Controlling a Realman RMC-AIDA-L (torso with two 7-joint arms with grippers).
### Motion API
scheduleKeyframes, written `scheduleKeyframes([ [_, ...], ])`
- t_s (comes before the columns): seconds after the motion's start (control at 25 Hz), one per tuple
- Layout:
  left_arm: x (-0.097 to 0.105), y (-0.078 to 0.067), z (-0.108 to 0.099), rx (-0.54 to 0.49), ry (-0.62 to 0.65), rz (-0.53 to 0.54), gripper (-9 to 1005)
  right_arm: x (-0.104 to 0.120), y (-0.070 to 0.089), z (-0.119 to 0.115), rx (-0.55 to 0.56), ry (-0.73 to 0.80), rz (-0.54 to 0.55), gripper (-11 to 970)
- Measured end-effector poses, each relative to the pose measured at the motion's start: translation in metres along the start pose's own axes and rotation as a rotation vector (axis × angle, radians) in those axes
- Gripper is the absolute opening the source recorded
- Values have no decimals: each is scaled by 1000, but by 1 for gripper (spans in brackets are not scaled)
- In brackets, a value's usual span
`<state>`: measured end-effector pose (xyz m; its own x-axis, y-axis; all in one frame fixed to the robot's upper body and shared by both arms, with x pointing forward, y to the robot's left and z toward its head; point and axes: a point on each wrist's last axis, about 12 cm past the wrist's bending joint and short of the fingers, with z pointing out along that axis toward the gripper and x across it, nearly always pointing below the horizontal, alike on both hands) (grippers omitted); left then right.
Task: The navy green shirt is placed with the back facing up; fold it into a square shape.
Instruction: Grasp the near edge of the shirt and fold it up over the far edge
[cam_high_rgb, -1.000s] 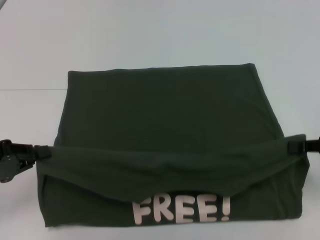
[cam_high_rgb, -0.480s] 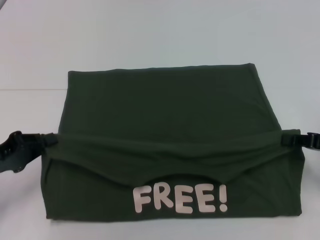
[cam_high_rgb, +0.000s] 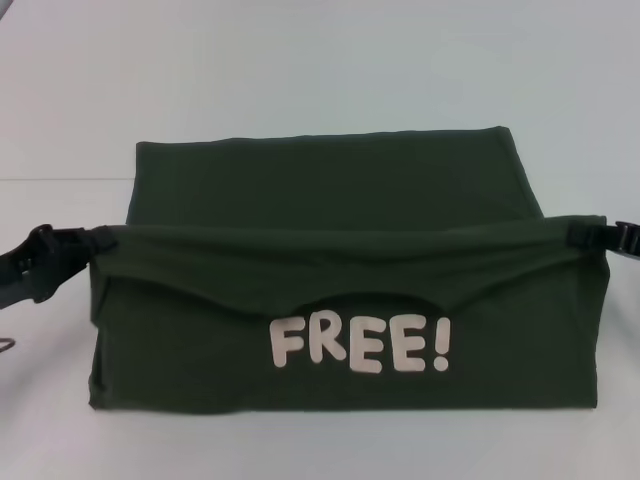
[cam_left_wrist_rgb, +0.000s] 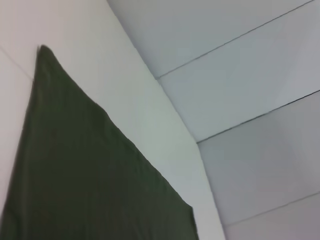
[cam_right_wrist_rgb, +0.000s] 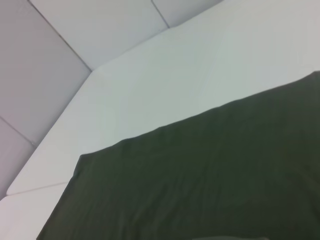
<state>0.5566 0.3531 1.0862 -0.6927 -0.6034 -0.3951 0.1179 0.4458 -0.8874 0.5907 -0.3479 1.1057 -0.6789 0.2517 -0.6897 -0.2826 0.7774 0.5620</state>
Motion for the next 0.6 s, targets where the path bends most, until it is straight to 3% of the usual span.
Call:
scheduleKeyframes([
  [0.32, 2, 0, 25, -41, -39, 71, 42, -4, -1, 10, 53, -39, 1, 72],
  [0.6, 2, 1, 32, -59, -90, 94, 42, -4, 1, 22, 95, -25, -30, 72],
])
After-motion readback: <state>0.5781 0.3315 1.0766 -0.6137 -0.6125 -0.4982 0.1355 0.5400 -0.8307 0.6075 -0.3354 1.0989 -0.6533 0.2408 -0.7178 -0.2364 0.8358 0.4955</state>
